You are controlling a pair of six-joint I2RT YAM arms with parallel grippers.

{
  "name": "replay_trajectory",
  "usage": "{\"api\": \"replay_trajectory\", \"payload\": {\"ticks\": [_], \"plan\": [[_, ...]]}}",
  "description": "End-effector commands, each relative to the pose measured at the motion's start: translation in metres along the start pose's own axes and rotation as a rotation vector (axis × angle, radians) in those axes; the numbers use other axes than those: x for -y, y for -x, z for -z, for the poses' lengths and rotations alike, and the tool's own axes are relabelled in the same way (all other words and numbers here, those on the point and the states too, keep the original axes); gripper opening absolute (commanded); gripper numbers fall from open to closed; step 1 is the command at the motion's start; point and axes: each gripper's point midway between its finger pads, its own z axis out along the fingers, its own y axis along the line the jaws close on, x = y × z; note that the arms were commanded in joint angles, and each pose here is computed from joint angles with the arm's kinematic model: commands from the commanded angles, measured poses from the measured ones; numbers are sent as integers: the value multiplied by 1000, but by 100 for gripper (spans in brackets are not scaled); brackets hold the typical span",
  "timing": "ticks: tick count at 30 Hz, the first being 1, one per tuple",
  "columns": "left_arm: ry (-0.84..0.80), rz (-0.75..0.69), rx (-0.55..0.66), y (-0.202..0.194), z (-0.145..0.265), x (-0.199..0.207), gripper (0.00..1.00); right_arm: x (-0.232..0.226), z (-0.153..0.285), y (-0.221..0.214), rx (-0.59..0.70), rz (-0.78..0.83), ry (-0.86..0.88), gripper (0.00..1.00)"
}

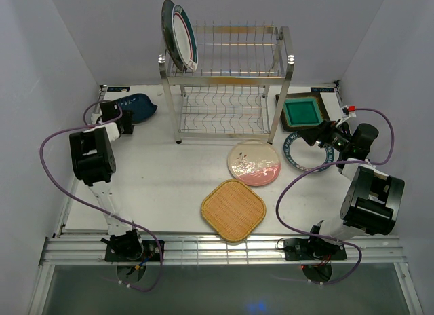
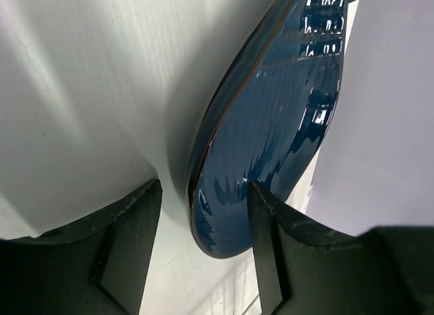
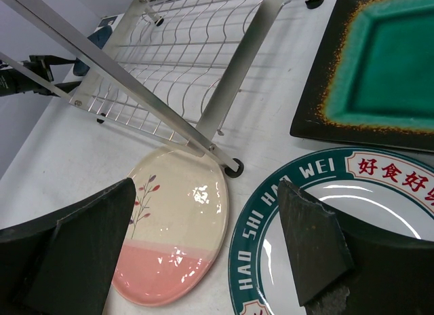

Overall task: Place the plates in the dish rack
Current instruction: Pick up the plate from the corner of the board.

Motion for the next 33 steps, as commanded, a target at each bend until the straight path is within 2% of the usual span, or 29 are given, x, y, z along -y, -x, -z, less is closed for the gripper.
{"api": "replay_trajectory", "payload": {"ticks": [1, 6, 8, 10, 12, 18, 19, 22, 27, 29, 33], "plan": [[-1, 17, 18, 3, -6, 0, 64, -3, 1, 9, 21, 32, 23, 90], [3, 24, -4, -2, -15, -11, 59, -3, 0, 9, 21, 32, 23, 91], [4, 25, -7, -4, -17, -14, 51, -3, 0, 9, 21, 33, 21, 90], [6, 31, -14, -6, -20, -18, 38, -3, 0, 10, 23, 34, 22, 91], [10, 36, -16, -7, -20, -21, 30, -3, 1, 9, 22, 35, 20, 90], [6, 45, -14, -7, -16, -23, 27, -4, 1, 10, 25, 38, 21, 90], [2, 50, -14, -7, -14, -22, 24, -3, 1, 10, 24, 37, 21, 90], [-13, 54, -11, -6, -8, -17, 1, -4, 1, 10, 23, 37, 22, 90], [-65, 51, -16, -12, 17, 0, 0, -4, 1, 11, 25, 40, 23, 90], [-59, 73, -7, -17, 27, -5, 0, -4, 1, 9, 22, 36, 23, 90], [-101, 91, 58, -10, 59, 9, 0, -4, 1, 10, 25, 40, 21, 90]]}}
